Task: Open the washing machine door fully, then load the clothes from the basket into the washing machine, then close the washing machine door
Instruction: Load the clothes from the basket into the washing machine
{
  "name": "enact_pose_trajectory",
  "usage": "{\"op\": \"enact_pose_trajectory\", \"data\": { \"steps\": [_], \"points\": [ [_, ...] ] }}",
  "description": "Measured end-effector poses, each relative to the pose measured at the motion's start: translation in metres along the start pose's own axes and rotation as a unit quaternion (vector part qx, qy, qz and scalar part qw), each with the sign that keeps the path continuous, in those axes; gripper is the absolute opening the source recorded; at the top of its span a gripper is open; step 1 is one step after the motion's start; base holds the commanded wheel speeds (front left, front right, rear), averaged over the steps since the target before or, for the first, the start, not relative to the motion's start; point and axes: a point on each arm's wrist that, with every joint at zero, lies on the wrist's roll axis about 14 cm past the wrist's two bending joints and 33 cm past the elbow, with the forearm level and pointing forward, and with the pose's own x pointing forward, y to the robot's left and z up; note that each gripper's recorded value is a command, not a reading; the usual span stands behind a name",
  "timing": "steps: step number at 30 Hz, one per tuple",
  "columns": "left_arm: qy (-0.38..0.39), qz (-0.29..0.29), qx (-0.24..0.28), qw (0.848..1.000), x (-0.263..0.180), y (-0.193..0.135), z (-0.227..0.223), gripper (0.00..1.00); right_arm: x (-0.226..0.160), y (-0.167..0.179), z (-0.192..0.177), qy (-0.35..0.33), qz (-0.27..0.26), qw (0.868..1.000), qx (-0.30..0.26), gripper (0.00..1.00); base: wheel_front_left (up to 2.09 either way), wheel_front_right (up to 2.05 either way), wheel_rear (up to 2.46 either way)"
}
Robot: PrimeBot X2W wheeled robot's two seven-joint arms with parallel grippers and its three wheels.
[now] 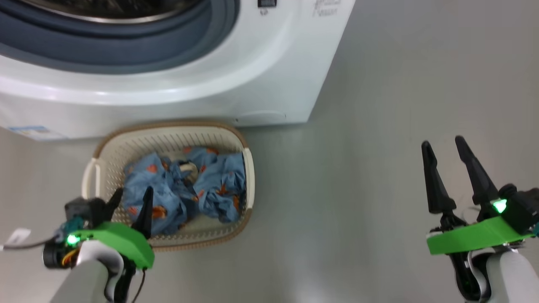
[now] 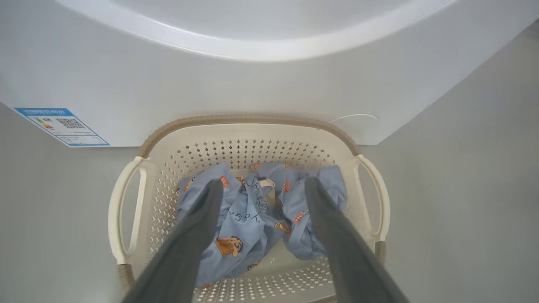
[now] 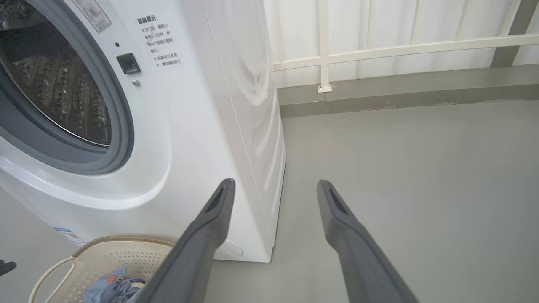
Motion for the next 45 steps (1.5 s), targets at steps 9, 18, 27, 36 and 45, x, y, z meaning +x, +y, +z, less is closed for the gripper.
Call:
{"op": "enact_pose_trajectory", "data": {
  "steps": [9,18,27,36,45],
  "points": [
    [0.115,0.008,0.008,0.993,0.045,0.015,-0.062,1.0,0.026,-0.009,-0.037,0.03,-0.007,1.0,0.0,1.0,0.0,0.0,0.0],
    [0.2,0.009,0.019,0.979,0.073,0.03,-0.107,1.0,0.04,-0.012,-0.074,0.06,-0.004,0.998,-0.002,1.0,0.0,0.0,0.0],
    [0.24,0.016,0.015,0.971,0.098,0.041,-0.132,1.0,0.044,-0.018,-0.101,0.081,-0.005,0.997,-0.008,1.0,0.0,0.0,0.0],
    [0.275,0.029,0.021,0.961,0.103,0.051,-0.148,1.0,0.042,-0.021,-0.11,0.091,-0.005,0.996,-0.016,1.0,0.0,0.0,0.0],
    [0.292,0.029,0.026,0.956,0.107,0.052,-0.155,1.0,0.041,-0.02,-0.109,0.091,-0.003,0.996,-0.02,1.0,0.0,0.0,0.0]
  ]
}}
